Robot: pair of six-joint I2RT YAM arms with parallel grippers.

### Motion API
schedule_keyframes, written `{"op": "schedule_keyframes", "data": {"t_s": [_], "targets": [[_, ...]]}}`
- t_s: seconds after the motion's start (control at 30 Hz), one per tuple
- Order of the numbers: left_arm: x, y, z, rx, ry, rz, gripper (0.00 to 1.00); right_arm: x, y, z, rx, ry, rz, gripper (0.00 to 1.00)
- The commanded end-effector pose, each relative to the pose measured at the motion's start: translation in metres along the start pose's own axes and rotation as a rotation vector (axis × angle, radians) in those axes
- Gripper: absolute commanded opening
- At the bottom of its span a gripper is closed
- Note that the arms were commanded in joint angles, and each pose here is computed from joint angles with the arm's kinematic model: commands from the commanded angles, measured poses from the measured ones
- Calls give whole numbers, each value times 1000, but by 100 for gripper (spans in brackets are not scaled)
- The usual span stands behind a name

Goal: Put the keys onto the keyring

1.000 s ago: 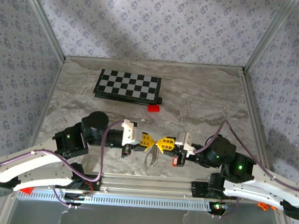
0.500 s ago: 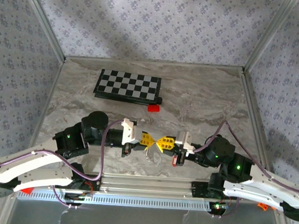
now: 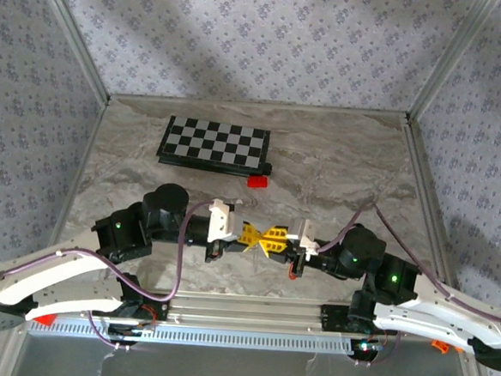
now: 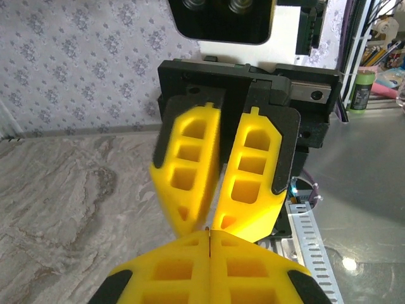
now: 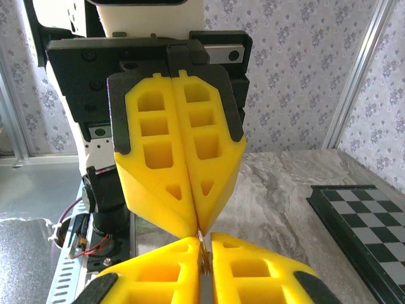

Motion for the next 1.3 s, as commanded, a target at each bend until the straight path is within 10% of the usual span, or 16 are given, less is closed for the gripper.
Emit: {"op": "schedule_keyframes", "data": {"t_s": [0.0, 0.33, 0.5, 0.83, 1.27], "targets": [[-28, 5, -2, 40, -48, -84, 0, -9, 1, -3, 27, -14, -13, 20], [-29, 6, 1, 19, -38, -89, 1, -10, 6, -10, 72, -14, -20, 0], [-35, 24, 7, -49, 25, -199, 57, -21, 17, 5, -32, -26, -130, 0], [-37, 35, 5, -59, 75, -331, 39, -47, 32, 29, -246, -64, -370, 0], [-54, 26, -1, 42, 63, -417, 40, -58, 37, 25, -265, -93, -466, 0]]}}
Point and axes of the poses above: each hand's point on the last joint's axis, 136 mm out from that joint toward the fingers, its own y axis back along the fingers, its own z axis along the line the jaws close on, x = y × z, the point moved 3 cm from there along y, back along the fingers, and after that the axes turned 13 degrees about -y, right-handed, at the moved point
